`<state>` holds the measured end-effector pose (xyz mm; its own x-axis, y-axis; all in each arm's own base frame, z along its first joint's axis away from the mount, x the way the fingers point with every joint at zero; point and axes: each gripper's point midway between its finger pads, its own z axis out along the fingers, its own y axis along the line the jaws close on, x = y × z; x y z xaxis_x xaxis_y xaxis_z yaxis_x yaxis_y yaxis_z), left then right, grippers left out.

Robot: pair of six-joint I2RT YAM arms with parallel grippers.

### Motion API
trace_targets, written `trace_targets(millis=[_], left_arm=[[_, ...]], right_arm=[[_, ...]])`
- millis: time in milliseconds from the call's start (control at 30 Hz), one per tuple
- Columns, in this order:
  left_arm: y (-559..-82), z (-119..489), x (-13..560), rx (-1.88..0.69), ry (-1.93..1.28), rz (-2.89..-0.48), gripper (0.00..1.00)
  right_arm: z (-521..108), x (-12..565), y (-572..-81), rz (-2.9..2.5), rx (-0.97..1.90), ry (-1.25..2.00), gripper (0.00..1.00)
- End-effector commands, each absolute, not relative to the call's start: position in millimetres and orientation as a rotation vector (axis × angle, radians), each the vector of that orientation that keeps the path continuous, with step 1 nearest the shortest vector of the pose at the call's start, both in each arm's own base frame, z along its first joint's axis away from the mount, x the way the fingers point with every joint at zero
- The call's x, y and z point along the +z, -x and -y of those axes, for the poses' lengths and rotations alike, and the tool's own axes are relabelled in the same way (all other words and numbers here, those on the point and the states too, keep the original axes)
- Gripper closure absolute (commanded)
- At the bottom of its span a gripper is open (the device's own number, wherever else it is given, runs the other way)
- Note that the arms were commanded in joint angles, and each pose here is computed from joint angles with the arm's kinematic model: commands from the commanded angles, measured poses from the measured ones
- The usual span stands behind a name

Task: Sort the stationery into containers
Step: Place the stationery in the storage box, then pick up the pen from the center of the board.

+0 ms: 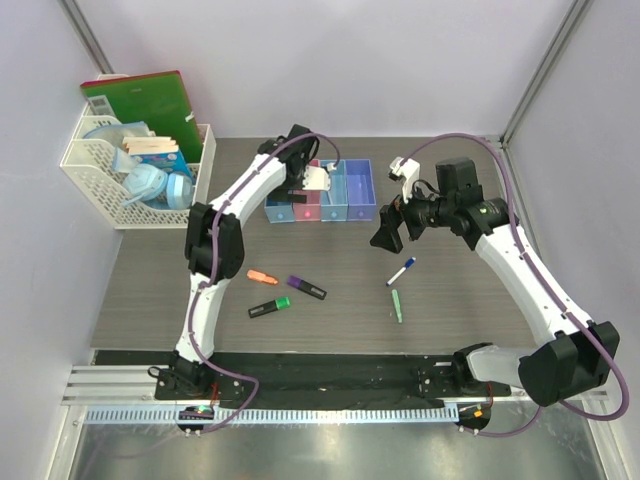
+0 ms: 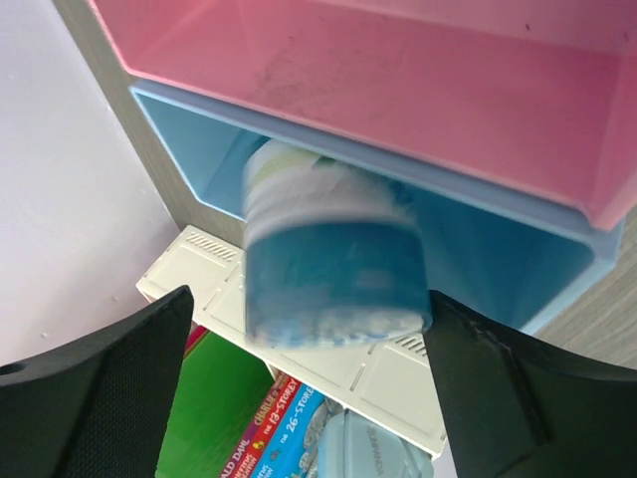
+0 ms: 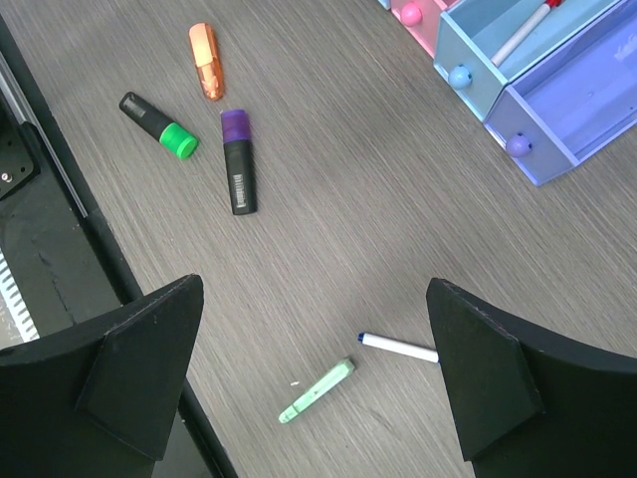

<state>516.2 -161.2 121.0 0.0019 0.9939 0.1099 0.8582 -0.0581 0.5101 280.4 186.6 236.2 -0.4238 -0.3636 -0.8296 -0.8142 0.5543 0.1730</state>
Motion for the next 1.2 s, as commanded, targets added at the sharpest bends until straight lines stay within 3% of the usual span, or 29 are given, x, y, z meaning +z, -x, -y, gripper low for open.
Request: trace_targets(millis=[0,300,500,633,700,733,833,900,1167], left_arm=[[-529,171,135,0.693,-1.906,-1.875,0.00],[-539,174,145,0.731,-1.833,-1.850,0.00],[-539,171,180,0.743,-1.608,-1.895,0.00],[-499,185,239,0.437,-1.317,-1.926,0.00],[-468,196,229,0.224,-1.219,-1.977,0.00],[-455,198,266,0.162,-1.124,-1.899,0.00],[-413,202,223,-0.032,-1.056,-1.971,0.00],[-391,201,231,-0.104,-1.013,-1.953,0.00],[-352,174,181,-0.060,-1.050,-2.003,0.00]], right_arm=[[-187,249,-278,-1.949,0.729,0.966,0.00],[-187,249,-276,-1.946,0.733,0.968,0.00],[-189,248,-271,-1.945,0.765,0.981,0.00],[-189,232,-277,-2.007,0.765,0.991,0.00],[-186,221,-282,-2.048,0.736,0.981,0.00],[-183,215,-286,-2.069,0.713,0.973,0.00],[-177,192,-297,-2.162,0.670,0.899,0.00],[-168,174,-313,-2.267,0.590,0.771,0.03],[-158,115,-315,-2.491,0.560,0.432,0.09]])
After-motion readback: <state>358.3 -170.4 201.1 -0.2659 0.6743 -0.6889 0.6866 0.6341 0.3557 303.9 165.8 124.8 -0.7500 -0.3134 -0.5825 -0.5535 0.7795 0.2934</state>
